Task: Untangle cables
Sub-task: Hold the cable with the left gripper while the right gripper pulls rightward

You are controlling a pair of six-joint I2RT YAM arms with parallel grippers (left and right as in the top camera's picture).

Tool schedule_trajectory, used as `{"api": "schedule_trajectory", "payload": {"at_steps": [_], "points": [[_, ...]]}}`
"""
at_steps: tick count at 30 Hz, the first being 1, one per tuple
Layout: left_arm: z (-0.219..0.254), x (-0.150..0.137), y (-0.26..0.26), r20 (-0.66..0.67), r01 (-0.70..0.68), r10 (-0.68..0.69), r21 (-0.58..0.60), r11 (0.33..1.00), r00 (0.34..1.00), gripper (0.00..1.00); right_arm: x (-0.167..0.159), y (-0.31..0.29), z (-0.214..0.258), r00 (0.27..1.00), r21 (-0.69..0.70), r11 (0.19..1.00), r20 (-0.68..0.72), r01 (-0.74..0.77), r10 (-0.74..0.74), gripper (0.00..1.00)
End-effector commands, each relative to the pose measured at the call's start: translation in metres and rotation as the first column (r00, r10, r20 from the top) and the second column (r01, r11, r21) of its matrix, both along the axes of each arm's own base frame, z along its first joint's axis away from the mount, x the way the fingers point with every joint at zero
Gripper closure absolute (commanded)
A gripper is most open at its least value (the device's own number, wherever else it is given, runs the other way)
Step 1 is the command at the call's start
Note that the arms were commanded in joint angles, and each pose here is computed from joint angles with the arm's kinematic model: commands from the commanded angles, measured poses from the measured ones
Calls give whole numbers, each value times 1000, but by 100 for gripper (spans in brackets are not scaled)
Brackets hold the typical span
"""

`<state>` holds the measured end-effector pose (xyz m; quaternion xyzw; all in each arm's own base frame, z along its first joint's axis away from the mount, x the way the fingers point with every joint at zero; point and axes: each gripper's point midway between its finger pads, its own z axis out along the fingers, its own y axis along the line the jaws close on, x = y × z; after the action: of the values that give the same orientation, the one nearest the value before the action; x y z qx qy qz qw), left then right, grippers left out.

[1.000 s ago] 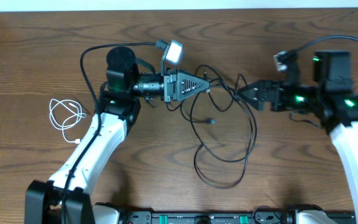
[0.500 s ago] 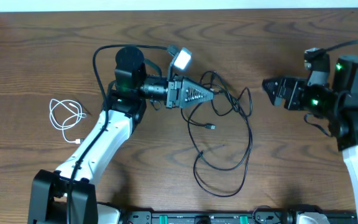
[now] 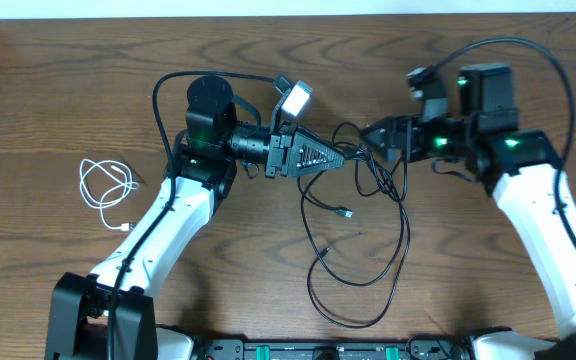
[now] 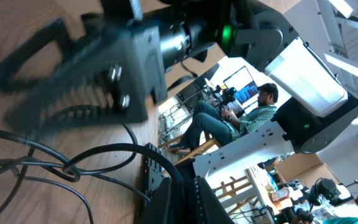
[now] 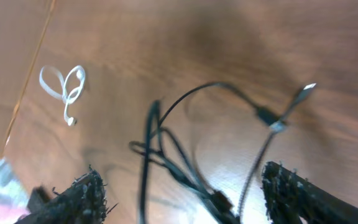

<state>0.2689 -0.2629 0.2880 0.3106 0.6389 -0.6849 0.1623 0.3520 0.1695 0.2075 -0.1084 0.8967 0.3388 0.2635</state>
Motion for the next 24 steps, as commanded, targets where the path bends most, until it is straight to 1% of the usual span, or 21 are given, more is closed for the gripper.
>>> {"api": "schedule_trajectory", "payload": {"at_steps": [1, 2, 3, 5, 6, 7, 8, 9, 11, 13, 14, 16, 18, 19, 20, 22, 24], "points": [[10, -5, 1, 52, 27, -26, -17, 1000, 998, 92, -12, 28, -7, 993, 10, 993, -11, -118, 118, 31], [10, -5, 1, 53, 27, -26, -17, 999, 998, 92, -15, 32, -11, 990, -3, 990, -12, -142, 142, 42], [10, -5, 1, 53, 27, -26, -17, 999, 998, 92, -16, 34, -19, 989, -32, 988, -23, -148, 148, 57], [10, -5, 1, 51, 28, -27, -17, 999, 998, 92, -13, 22, -38, 995, -145, 985, -54, -92, 85, 84], [10, -5, 1, 51, 27, -27, -17, 999, 998, 92, -8, 6, -48, 998, -228, 973, -69, -21, 5, 99], [10, -5, 1, 51, 27, -27, -17, 999, 998, 92, -5, -5, -53, 996, -278, 960, -74, 33, -56, 99], [10, -5, 1, 51, 27, -27, -17, 999, 998, 92, 1, -24, -58, 985, -344, 930, -69, 127, -160, 99], [10, -5, 1, 51, 28, -27, -17, 999, 998, 92, 10, -51, -58, 958, -414, 876, -32, 248, -287, 99], [10, -5, 1, 51, 27, -26, -17, 999, 998, 92, 23, -93, -50, 891, -485, 768, 53, 418, -451, 99], [10, -4, 2, 51, 26, -25, -17, 1000, 998, 92, 28, -142, -34, 770, -516, 617, 141, 593, -622, 99], [10, -4, 2, 51, 26, -25, -17, 1000, 998, 92, 27, -161, -28, 713, -515, 557, 165, 651, -681, 99], [10, -4, 2, 52, 24, -24, -17, 1000, 998, 92, 16, -215, -13, 524, -479, 390, 181, 786, -833, 99], [10, -4, 2, 53, 24, -23, -17, 1000, 998, 93, 4, -245, -12, 408, -458, 303, 149, 836, -901, 99], [10, -4, 2, 56, 24, -23, -18, 1000, 998, 93, -3, -260, -13, 356, -450, 268, 121, 852, -927, 99], [10, -4, 2, 56, 24, -23, -18, 1000, 998, 92, -7, -270, -15, 330, -447, 255, 96, 857, -939, 99], [10, -2, 4, 66, 16, -15, -20, 1000, 998, 92, -16, -286, -20, 288, -435, 246, 33, 866, -957, 99], [10, 3, 9, 74, 0, 2, -22, 1000, 997, 92, -23, -300, -23, 270, -426, 249, -11, 870, -963, 99]]}}
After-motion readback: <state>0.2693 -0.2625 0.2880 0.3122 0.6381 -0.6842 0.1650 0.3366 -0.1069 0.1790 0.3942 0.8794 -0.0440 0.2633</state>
